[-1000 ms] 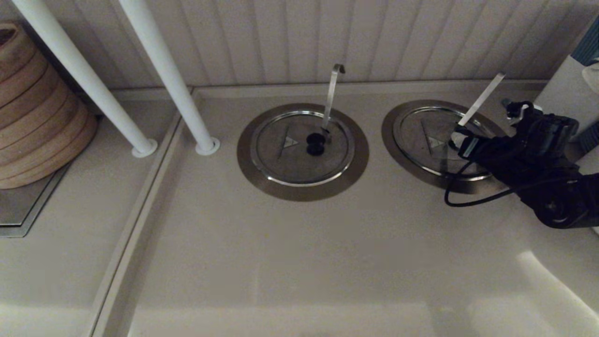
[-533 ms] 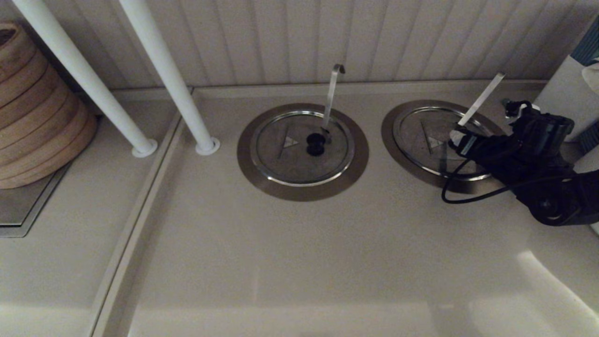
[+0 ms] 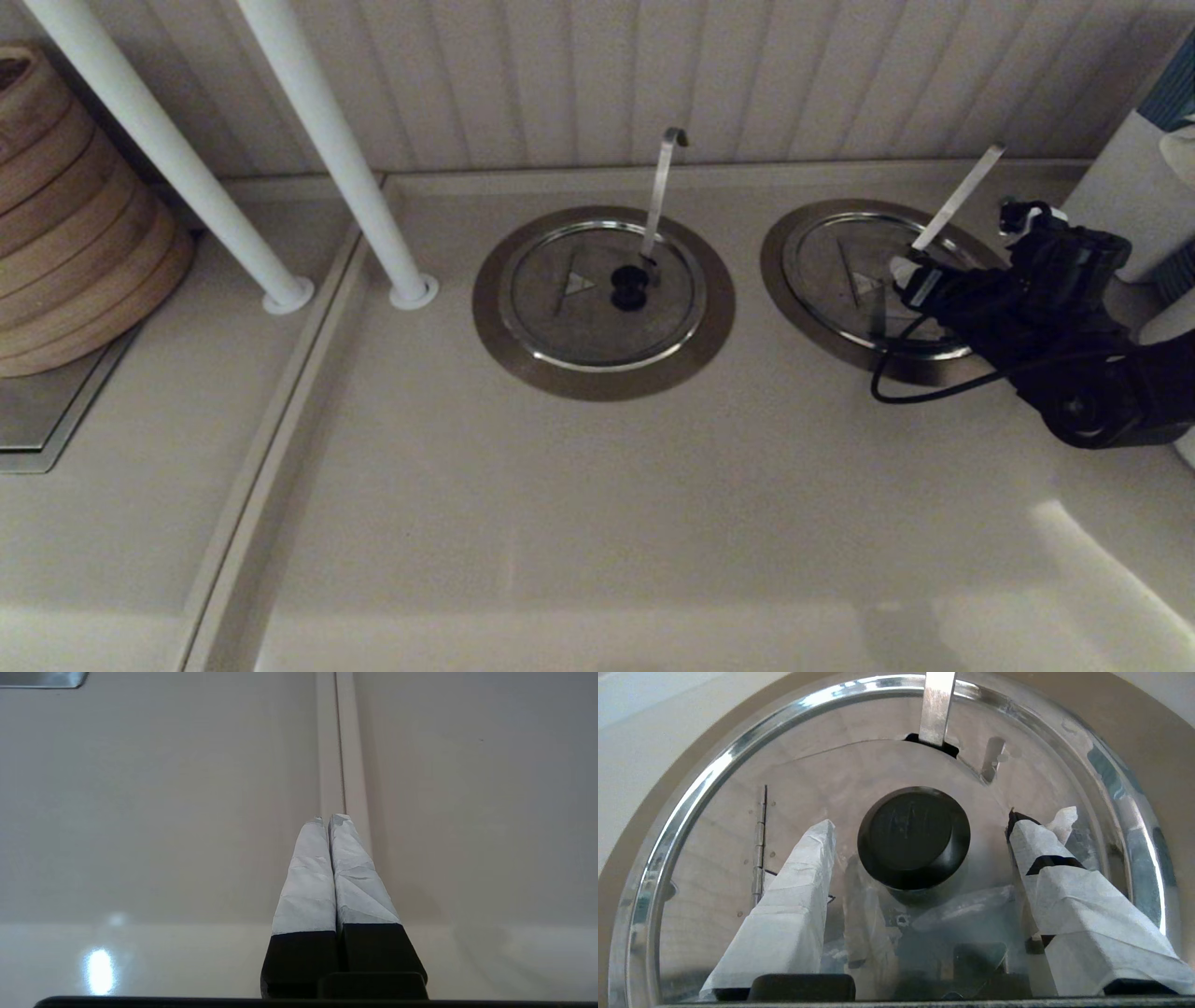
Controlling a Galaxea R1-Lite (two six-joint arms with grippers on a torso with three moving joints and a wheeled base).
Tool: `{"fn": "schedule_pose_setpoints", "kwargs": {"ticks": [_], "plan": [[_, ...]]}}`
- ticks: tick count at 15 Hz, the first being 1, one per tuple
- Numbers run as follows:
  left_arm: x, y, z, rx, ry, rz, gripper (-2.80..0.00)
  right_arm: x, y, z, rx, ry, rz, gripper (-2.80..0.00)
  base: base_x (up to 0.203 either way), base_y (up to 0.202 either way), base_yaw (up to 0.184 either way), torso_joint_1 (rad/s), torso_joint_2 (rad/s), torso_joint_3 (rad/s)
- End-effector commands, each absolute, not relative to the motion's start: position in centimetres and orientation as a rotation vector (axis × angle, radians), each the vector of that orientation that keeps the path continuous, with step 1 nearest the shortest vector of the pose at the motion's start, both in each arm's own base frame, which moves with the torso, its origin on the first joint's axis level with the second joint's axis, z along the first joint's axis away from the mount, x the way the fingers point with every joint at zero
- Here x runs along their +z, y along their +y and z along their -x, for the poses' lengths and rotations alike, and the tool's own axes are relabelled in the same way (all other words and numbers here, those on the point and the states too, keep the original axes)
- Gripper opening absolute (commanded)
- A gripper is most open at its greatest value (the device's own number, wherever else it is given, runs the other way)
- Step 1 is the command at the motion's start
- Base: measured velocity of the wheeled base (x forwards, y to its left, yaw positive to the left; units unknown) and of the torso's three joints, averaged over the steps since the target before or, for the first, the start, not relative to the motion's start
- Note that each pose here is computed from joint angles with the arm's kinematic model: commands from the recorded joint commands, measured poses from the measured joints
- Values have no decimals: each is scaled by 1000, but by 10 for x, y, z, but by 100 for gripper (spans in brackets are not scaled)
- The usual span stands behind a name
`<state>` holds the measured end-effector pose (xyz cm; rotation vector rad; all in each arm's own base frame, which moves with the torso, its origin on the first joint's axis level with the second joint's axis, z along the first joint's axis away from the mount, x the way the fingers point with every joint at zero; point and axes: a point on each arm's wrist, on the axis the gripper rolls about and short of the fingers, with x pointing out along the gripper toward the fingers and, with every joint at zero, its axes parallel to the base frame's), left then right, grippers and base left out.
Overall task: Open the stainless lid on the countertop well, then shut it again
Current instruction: Open the lid
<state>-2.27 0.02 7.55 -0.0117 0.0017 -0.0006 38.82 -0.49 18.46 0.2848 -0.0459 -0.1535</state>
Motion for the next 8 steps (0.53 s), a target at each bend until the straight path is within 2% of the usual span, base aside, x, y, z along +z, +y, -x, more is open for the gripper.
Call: {"fn": "schedule_pose_setpoints", "kwargs": {"ticks": [1, 8], "plan": [[76, 0, 23, 0, 0, 12, -280, 184, -3, -393, -145, -68, -288, 0, 0, 0, 0, 0, 0, 0], [76, 0, 23, 0, 2, 12, -280, 190, -3, -393, -143, -90, -293, 0, 0, 0, 0, 0, 0, 0]]}}
